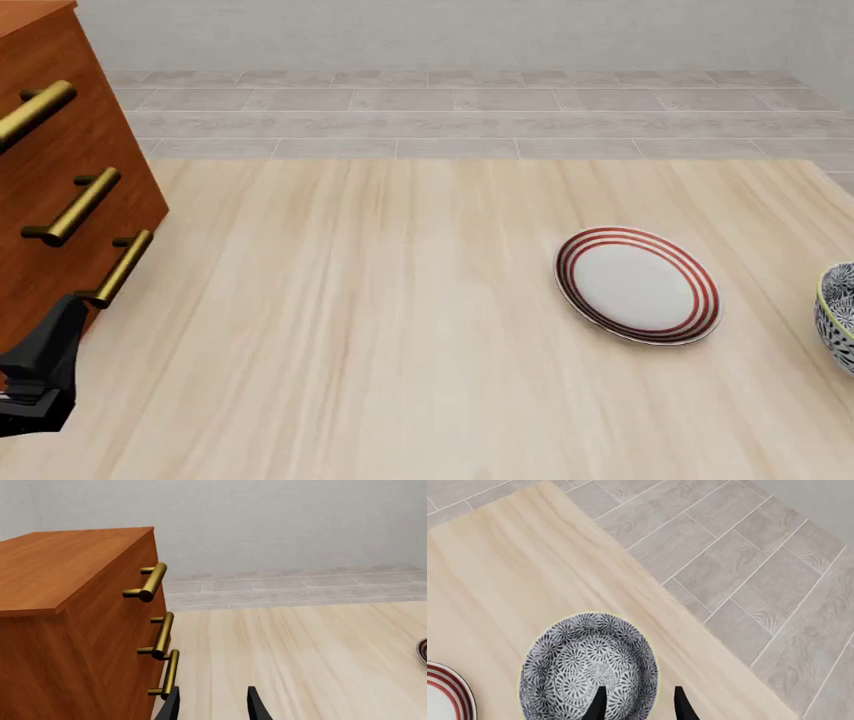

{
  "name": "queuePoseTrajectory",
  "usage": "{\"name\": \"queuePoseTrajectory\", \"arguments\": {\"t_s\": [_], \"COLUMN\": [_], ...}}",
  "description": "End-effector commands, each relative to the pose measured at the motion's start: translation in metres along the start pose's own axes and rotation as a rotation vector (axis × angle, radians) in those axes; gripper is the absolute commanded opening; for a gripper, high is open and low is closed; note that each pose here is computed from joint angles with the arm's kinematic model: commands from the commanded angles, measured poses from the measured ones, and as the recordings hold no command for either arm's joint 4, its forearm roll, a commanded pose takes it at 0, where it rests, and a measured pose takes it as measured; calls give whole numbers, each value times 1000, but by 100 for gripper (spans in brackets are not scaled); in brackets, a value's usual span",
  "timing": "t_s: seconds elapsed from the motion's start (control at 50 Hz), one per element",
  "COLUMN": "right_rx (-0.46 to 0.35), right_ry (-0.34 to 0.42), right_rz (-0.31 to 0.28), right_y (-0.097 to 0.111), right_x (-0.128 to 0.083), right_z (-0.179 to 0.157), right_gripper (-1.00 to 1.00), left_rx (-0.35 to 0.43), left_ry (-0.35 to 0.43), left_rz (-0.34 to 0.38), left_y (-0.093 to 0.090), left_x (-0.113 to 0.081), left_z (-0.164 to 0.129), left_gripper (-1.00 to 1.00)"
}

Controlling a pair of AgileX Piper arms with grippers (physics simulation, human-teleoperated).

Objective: Put the bowl on top of the cabinet.

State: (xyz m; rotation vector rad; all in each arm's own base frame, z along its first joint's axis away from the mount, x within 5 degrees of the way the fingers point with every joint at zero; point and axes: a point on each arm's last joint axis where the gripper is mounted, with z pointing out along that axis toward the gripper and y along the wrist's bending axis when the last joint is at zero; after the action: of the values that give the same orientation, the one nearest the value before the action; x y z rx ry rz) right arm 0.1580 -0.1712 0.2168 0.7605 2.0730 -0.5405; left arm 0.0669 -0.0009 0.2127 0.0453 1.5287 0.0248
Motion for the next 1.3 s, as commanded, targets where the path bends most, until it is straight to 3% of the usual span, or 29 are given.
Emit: {"name": "queuePoseTrajectory", "arguments": {"t_s": [0.02, 0.34, 1.3], "right_rx": [4, 10, 2], "right_ry": [20, 40, 85], "right_rz": [7, 19, -23], "right_y": [-1, -3, 0], "right_x": [6, 11, 37], "right_z": [12, 24, 45], "right_gripper": [100, 100, 100], "left_rx": [0, 0, -1], "left_ry": [2, 9, 9], "left_rz": [2, 5, 8], "left_y": [0, 0, 0], "left_x": [0, 0, 0], "left_z": [1, 2, 2], "left_gripper": [100, 100, 100]}}
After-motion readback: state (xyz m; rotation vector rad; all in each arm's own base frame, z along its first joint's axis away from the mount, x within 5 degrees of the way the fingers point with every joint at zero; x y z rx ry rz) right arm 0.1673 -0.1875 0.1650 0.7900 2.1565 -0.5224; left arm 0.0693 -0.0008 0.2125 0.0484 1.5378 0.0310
